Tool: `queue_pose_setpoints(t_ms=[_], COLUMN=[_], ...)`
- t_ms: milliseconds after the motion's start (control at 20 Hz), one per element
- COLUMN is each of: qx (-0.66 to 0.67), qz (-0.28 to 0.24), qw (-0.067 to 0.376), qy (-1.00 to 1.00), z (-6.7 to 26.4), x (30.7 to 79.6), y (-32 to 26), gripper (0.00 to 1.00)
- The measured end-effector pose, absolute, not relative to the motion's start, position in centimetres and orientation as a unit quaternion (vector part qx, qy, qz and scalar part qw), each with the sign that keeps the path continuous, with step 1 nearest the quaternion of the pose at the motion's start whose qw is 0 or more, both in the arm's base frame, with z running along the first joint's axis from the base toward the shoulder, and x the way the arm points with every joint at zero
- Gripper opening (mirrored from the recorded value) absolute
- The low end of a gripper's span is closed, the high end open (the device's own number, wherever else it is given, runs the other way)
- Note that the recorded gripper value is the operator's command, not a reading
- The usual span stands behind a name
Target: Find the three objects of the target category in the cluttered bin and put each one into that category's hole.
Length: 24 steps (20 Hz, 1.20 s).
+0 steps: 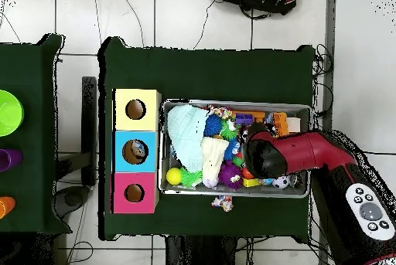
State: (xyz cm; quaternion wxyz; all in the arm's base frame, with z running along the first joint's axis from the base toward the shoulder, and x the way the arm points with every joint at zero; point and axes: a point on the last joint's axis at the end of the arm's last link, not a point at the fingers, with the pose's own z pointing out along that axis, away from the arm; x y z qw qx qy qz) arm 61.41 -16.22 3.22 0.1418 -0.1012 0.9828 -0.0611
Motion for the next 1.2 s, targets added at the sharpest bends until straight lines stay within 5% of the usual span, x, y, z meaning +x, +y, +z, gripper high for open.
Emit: queue_pose_setpoints(t_ms=[1200], qx=[-0.068], qz=[-0.070], qw=[0.167], qy=[0.981], z=[1.4], x=[65.5], y=[-19.4], gripper=[1.00])
